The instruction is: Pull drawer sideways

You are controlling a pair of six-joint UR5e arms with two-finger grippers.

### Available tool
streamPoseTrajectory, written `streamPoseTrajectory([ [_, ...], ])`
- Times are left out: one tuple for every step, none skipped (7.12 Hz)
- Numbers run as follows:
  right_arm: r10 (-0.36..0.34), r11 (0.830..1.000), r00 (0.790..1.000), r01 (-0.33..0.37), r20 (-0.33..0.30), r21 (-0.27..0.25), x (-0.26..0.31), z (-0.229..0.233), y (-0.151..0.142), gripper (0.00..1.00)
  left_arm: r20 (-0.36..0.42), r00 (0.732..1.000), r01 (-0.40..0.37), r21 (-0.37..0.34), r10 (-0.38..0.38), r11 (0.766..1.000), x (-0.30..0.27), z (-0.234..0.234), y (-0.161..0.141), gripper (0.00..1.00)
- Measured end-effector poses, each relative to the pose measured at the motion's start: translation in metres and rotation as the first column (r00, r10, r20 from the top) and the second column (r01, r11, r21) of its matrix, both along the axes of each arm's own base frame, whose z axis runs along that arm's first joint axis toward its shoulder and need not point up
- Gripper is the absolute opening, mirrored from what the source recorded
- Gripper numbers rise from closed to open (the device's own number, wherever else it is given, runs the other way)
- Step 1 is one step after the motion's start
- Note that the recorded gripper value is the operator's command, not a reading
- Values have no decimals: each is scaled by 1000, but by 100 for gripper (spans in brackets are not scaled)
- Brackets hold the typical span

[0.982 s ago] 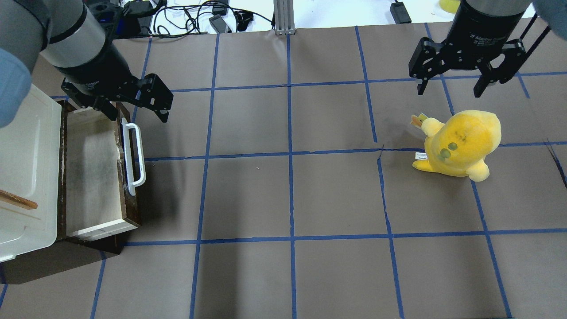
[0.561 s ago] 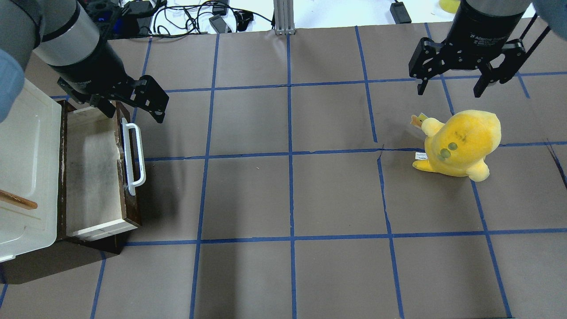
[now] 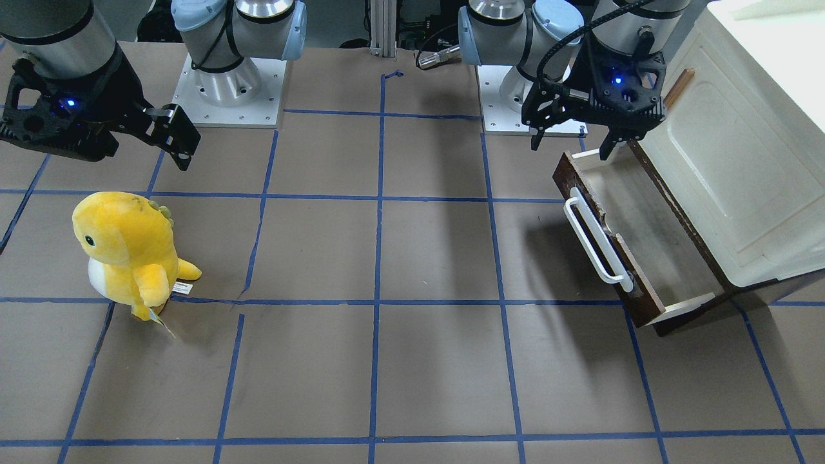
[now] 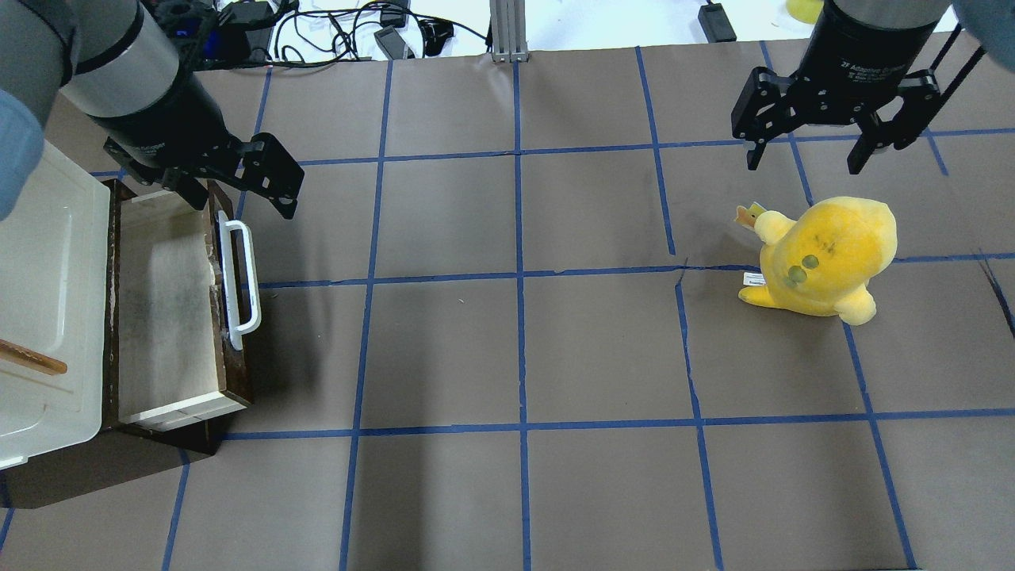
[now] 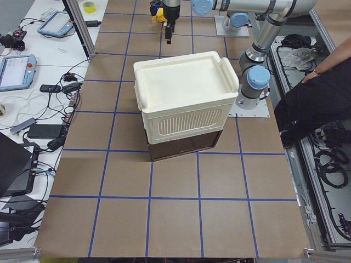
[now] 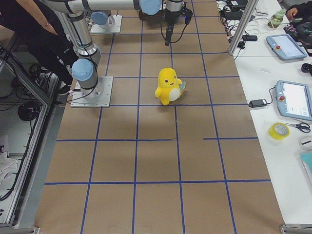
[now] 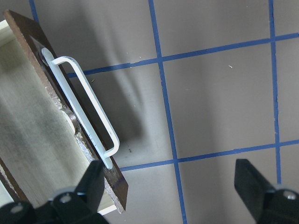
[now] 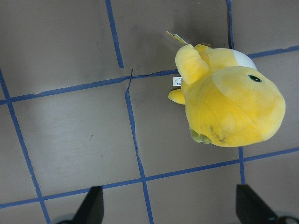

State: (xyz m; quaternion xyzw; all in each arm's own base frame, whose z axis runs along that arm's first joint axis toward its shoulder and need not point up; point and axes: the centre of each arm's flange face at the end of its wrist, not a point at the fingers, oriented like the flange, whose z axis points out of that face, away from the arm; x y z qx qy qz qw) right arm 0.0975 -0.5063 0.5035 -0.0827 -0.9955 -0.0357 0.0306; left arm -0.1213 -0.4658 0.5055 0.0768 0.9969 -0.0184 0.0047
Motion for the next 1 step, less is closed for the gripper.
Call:
streamPoseTrajectory([
  [0, 1000, 1000, 0, 0, 0, 0, 0, 0, 100, 2, 1000, -1, -1, 1, 1000, 0, -1, 0, 100],
])
